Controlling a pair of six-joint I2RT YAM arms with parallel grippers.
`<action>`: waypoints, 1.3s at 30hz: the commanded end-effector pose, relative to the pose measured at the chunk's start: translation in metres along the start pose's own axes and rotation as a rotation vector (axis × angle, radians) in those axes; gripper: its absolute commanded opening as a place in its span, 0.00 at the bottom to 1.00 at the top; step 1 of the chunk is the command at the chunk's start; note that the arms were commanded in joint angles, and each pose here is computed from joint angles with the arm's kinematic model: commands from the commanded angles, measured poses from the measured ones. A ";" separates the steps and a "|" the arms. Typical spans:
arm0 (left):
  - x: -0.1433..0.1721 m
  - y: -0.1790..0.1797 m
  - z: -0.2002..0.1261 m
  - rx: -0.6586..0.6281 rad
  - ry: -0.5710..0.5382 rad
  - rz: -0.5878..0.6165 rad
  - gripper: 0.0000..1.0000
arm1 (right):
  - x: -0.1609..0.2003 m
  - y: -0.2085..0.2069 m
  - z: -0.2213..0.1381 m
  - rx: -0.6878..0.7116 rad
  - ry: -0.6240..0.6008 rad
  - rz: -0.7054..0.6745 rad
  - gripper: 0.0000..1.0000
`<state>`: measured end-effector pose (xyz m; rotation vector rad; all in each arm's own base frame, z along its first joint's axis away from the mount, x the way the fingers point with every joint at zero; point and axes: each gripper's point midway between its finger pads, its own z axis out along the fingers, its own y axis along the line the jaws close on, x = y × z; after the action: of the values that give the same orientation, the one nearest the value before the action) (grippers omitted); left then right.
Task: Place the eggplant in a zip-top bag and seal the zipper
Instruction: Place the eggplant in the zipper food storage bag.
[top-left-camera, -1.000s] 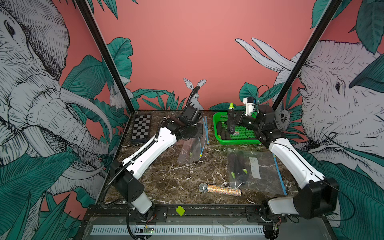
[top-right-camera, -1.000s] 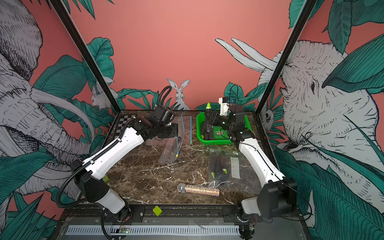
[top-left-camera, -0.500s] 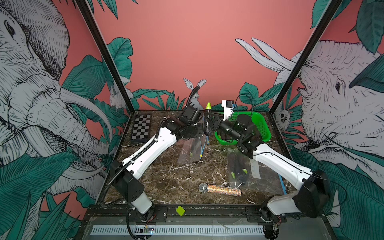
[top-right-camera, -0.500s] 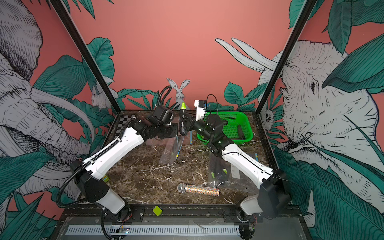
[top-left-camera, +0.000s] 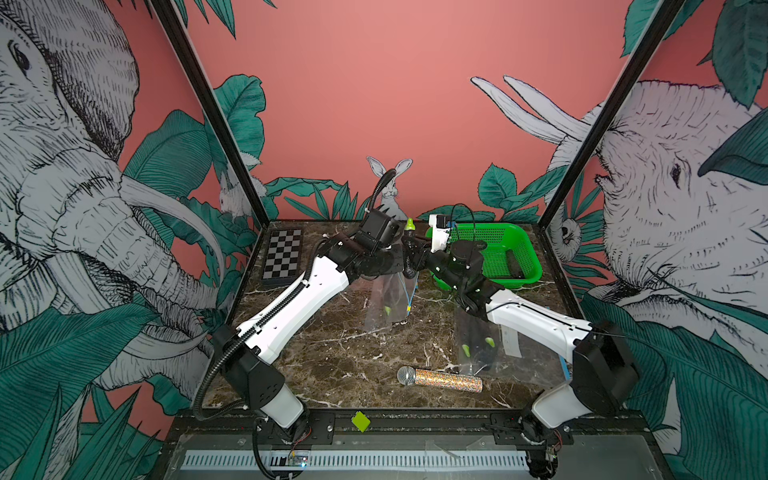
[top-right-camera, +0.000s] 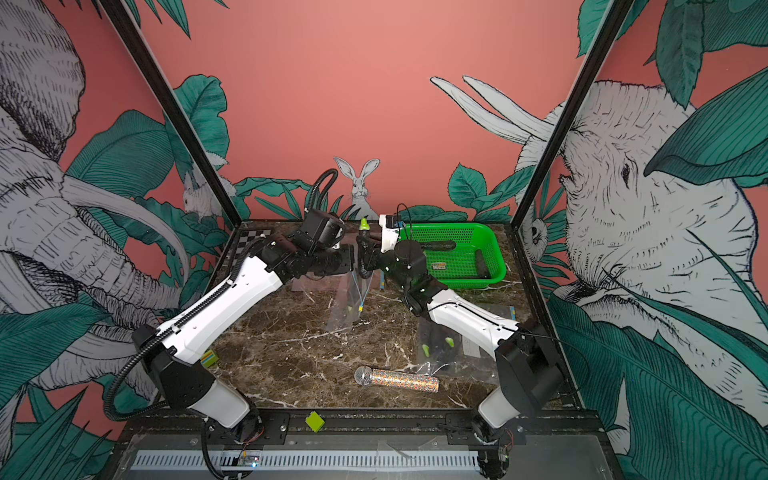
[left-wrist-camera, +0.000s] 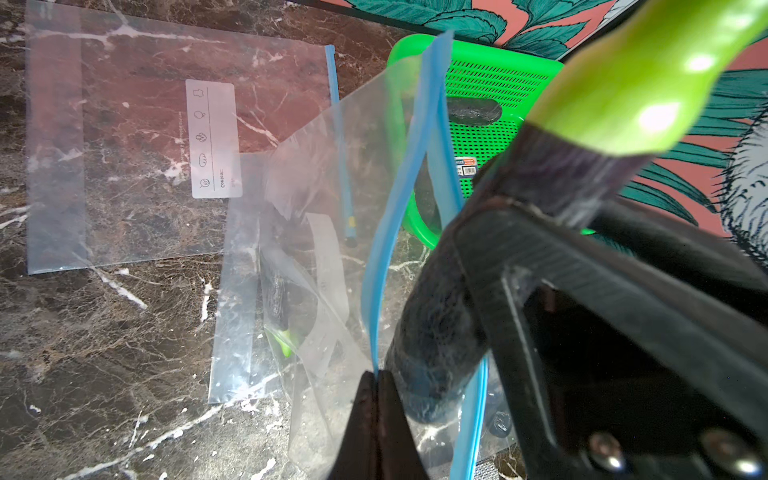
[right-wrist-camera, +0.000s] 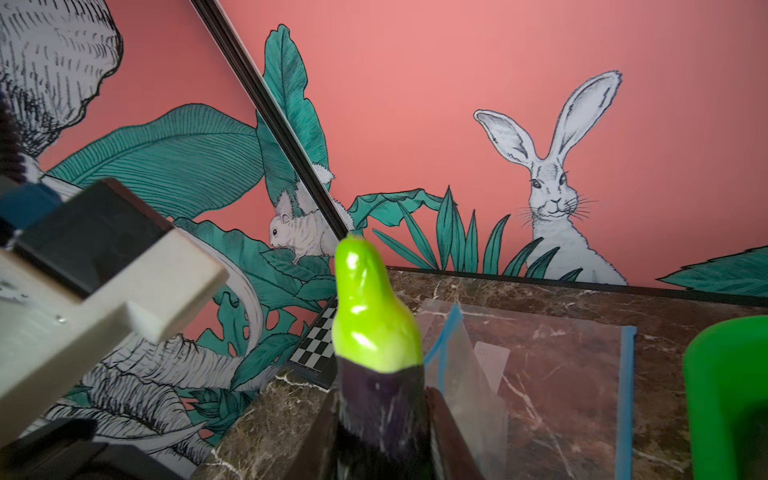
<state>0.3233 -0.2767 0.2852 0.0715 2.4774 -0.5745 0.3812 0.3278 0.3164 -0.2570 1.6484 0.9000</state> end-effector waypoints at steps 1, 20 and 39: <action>-0.014 -0.004 -0.021 0.028 -0.060 -0.012 0.00 | -0.014 0.005 -0.003 0.004 -0.067 -0.046 0.14; -0.019 -0.004 -0.013 0.017 -0.054 0.000 0.00 | -0.040 0.007 -0.059 0.019 0.076 -0.026 0.56; -0.012 0.003 -0.014 0.011 -0.047 -0.001 0.00 | 0.012 -0.252 -0.020 0.622 0.549 0.122 0.76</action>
<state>0.3285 -0.2749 0.2911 0.0708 2.4605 -0.5747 0.5126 0.1569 0.2301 0.0499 2.2815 0.4834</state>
